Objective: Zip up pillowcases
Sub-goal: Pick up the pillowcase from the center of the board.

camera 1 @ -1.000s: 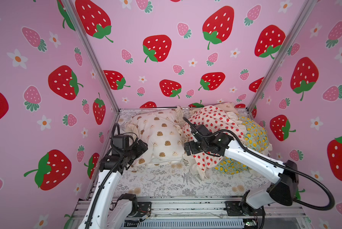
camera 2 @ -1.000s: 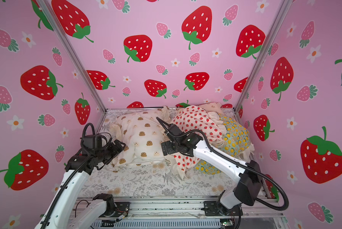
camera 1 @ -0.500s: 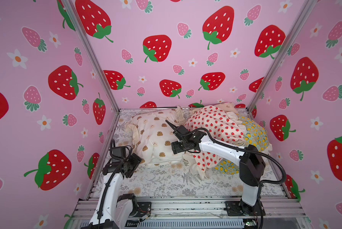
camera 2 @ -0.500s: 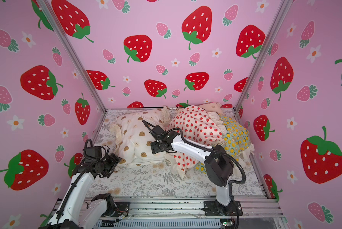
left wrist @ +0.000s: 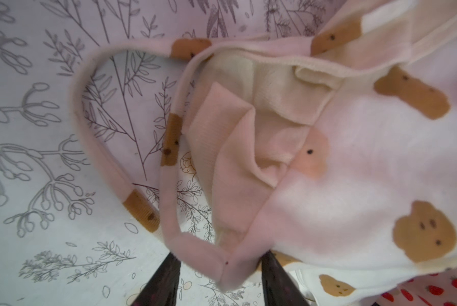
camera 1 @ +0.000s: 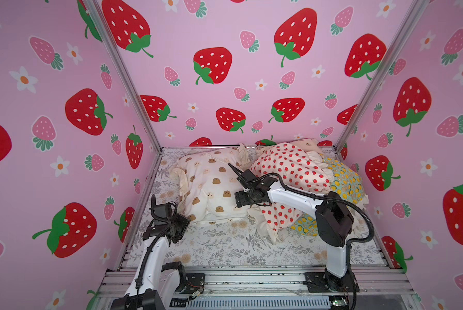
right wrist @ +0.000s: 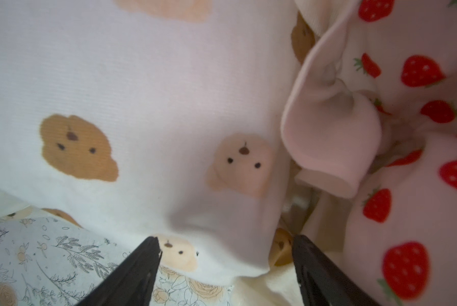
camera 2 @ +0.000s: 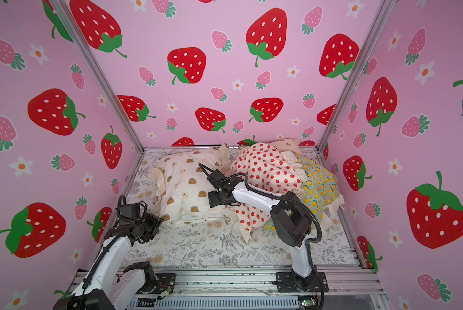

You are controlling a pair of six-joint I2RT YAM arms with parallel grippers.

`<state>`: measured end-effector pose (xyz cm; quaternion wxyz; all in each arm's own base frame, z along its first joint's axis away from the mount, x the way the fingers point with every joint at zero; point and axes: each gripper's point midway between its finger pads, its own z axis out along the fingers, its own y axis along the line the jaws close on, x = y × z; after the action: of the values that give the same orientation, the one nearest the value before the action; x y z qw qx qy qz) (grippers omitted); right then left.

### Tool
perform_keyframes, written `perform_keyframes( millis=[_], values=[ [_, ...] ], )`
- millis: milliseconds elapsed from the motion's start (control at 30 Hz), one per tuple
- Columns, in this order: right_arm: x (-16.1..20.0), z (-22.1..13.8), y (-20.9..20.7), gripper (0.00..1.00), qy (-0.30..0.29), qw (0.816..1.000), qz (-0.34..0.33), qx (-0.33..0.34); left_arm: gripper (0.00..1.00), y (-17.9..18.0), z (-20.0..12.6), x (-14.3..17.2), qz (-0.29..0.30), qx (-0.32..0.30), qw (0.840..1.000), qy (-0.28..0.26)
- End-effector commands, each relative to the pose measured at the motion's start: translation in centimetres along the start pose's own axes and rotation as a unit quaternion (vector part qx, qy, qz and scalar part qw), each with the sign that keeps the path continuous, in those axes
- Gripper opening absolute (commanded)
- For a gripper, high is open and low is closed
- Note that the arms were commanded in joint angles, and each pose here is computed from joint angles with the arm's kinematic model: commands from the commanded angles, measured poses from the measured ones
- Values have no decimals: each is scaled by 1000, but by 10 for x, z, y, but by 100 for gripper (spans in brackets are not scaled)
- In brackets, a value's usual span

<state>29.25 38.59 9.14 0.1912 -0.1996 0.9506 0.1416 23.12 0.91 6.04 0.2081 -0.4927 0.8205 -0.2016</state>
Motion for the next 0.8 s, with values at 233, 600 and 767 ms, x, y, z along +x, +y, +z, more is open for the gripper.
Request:
perform_keyframes(
  millis=[233,600,767],
  values=[
    [-2,22,9,82,11,1000,-8,-19,21,-9,2,-16,-19,28,999,-37],
    [-21,42,55,84,11,998,-39,-55,0,-18,-13,-34,-38,47,997,-51],
    [-37,49,85,85,2,995,-53,-80,0,-7,-20,-50,-75,53,994,-58]
  ],
)
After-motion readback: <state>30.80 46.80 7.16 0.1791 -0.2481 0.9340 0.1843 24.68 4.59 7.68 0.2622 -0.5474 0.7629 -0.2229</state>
